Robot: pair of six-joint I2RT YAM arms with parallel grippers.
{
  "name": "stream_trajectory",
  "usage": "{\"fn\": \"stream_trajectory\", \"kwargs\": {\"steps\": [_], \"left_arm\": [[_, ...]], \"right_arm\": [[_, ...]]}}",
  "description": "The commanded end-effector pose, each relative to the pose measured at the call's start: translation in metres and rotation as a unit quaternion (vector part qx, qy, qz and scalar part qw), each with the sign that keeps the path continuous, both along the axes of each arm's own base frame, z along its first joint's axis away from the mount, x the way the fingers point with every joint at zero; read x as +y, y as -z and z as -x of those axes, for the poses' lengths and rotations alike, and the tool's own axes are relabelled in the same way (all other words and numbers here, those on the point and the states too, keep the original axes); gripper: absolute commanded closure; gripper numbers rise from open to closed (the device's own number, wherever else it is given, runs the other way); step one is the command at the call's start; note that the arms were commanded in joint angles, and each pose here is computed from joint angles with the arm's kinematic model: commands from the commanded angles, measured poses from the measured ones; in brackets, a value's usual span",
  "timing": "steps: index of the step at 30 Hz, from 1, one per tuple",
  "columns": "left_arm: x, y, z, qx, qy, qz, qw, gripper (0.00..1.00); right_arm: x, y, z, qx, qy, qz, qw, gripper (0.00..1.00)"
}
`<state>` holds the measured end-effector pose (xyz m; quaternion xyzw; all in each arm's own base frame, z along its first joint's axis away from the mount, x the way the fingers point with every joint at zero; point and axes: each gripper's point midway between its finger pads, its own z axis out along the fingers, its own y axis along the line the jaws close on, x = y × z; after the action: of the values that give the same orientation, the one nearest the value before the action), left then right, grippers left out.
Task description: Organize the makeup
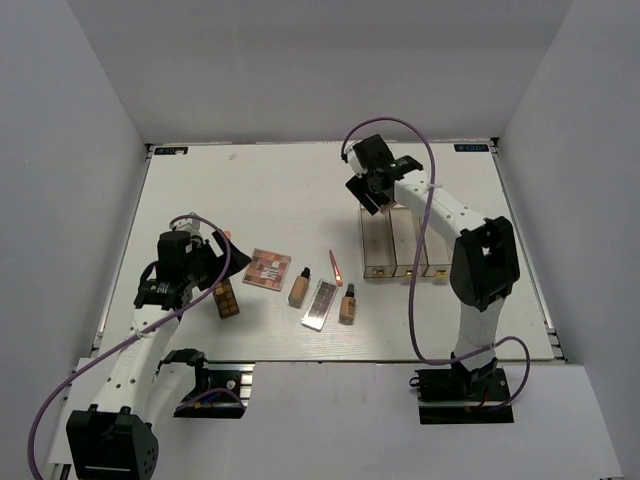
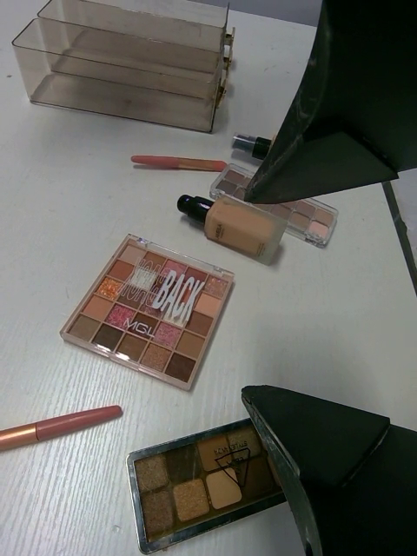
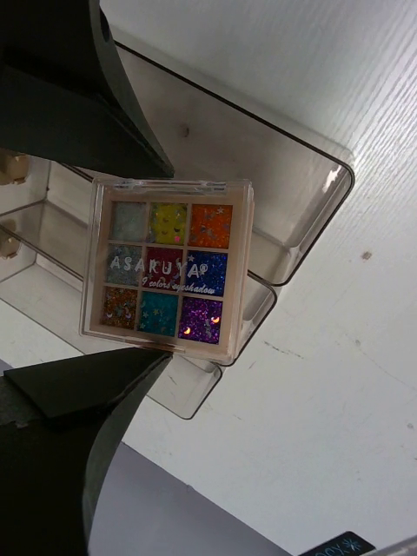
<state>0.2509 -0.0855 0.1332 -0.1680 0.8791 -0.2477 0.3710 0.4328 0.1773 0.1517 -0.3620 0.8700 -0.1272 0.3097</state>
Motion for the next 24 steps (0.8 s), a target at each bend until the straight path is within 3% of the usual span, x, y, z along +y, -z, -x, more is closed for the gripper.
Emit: {"fn": "stream_trajectory", "kwargs": {"steps": [1,10,19,22,24], "left_arm": [[-0.001,-0.008,-0.001,-0.019,0.005,0.000,1.000,0.06],[0.000,-0.006,0.000,-0.015,0.004,0.000,1.000,0.06],[0.000,-0.004,-0.001,-0.012,0.003,0.001,1.000,0.06],[0.000,-0.002,-0.001,-0.011,0.002,0.001,1.000,0.06],[0.000,-0.001,-0.001,-0.009,0.001,0.002,1.000,0.06]], "right_arm": [[0.000,-0.007,-0.017,-0.035,0.042,0.000,0.999,0.88],[0.005,0.018,-0.021,-0.007,0.055,-0.004,0.998,0.86],[0.012,0.032,-0.012,0.025,0.044,-0.011,0.999,0.62],[0.012,0.036,-0.009,0.035,0.040,-0.011,0.998,0.47],[0.011,0.037,-0.008,0.037,0.040,-0.010,0.998,0.47]]}}
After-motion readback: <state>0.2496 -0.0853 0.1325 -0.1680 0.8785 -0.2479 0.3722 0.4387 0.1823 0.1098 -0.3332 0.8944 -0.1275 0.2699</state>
